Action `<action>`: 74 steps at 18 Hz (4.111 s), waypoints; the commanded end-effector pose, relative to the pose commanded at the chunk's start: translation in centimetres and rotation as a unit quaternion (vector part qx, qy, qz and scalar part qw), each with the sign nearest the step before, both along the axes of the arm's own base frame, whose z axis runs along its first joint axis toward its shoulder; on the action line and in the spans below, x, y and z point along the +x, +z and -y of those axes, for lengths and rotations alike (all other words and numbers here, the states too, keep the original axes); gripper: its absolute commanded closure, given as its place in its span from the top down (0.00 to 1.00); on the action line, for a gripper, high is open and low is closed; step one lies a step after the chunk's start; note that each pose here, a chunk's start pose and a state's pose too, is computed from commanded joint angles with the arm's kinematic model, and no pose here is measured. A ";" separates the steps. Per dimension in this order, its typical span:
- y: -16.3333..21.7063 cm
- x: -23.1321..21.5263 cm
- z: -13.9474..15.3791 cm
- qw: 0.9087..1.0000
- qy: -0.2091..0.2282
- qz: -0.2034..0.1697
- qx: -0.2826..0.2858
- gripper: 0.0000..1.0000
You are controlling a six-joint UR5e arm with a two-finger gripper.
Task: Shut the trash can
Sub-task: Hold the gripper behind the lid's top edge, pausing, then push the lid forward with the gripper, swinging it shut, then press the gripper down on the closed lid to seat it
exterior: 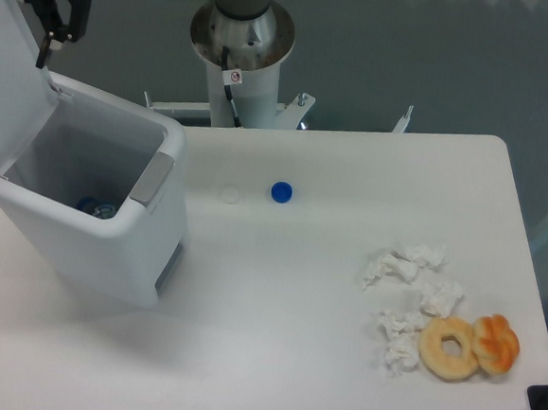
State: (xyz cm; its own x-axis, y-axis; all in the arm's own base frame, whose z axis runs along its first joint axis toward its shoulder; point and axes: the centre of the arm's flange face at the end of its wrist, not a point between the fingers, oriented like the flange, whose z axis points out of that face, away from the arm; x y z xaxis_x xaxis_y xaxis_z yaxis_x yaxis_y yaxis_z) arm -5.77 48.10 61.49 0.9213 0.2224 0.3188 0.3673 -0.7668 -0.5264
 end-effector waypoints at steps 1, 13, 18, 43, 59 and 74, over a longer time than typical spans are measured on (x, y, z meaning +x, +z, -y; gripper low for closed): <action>0.1 0.0 0.1 1.000 0.000 -0.001 0.000 1.00; -0.4 -1.4 0.1 1.000 0.014 -0.025 -0.012 1.00; -0.3 -3.0 0.5 0.999 0.032 -0.030 -0.012 1.00; -6.0 -12.7 -0.6 0.995 0.064 -0.036 -0.061 1.00; -10.6 -15.0 -1.6 0.994 0.042 -0.030 -0.094 1.00; -12.2 -15.7 -2.0 0.992 0.046 -0.030 -0.113 1.00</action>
State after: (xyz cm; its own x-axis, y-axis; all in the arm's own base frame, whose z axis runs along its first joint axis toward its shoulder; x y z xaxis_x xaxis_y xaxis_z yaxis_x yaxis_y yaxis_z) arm -21.46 50.10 49.31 0.9094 0.3667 0.1963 0.4150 -0.8324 -0.3674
